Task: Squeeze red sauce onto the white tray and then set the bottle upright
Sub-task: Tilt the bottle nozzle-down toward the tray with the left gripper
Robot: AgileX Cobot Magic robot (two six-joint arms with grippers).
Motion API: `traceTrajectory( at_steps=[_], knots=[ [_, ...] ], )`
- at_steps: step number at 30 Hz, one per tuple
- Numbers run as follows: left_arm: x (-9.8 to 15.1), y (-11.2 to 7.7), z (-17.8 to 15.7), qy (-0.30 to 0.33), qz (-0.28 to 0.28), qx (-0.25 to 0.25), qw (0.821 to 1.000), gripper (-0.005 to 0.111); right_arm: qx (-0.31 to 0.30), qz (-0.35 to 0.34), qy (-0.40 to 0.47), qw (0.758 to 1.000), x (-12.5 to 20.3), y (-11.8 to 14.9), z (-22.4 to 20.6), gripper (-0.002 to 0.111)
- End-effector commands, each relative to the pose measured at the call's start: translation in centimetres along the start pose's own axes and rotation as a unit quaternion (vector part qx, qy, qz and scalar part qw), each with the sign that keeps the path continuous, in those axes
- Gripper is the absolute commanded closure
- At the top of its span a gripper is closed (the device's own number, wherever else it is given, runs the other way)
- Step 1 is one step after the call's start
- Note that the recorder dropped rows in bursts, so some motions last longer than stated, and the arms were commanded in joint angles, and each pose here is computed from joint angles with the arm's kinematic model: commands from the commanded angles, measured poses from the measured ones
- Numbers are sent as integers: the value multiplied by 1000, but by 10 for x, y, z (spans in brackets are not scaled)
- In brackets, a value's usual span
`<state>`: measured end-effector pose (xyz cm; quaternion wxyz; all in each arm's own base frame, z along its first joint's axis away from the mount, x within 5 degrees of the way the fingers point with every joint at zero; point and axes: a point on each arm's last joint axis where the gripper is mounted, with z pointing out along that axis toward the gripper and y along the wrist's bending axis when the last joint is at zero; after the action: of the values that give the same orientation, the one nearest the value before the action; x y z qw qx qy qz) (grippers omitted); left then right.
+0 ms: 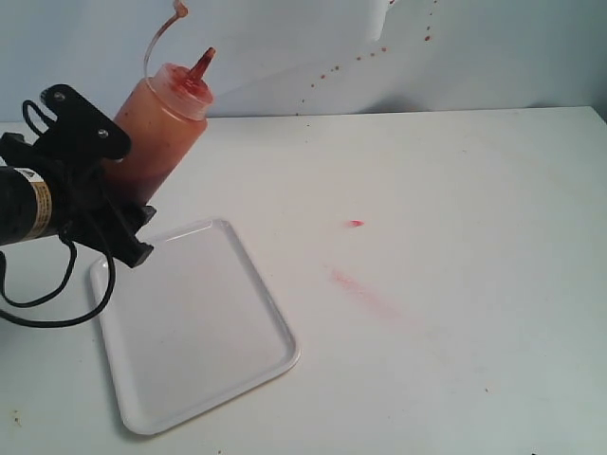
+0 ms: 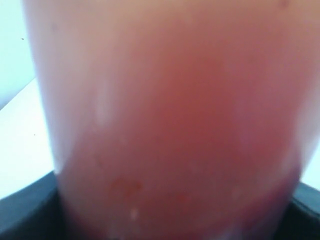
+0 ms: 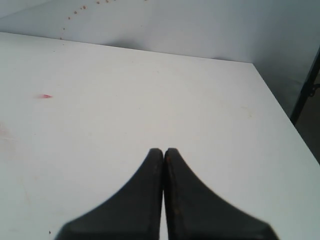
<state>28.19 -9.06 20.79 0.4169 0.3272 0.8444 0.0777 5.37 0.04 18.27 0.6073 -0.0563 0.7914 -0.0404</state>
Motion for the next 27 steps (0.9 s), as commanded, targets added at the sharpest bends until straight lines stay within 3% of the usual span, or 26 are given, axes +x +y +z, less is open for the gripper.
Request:
traceTrajectory(
  at_steps=[1, 18, 27],
  knots=[
    [-2, 3, -3, -6, 9, -9, 1000, 107, 0, 3, -2, 1000, 1, 0, 0, 108],
    [0, 8, -3, 11, 73, -34, 997, 107, 0, 3, -2, 1000, 1, 0, 0, 108],
    [9, 21, -6, 72, 153, -100, 980, 107, 0, 3, -2, 1000, 1, 0, 0, 108]
  ],
)
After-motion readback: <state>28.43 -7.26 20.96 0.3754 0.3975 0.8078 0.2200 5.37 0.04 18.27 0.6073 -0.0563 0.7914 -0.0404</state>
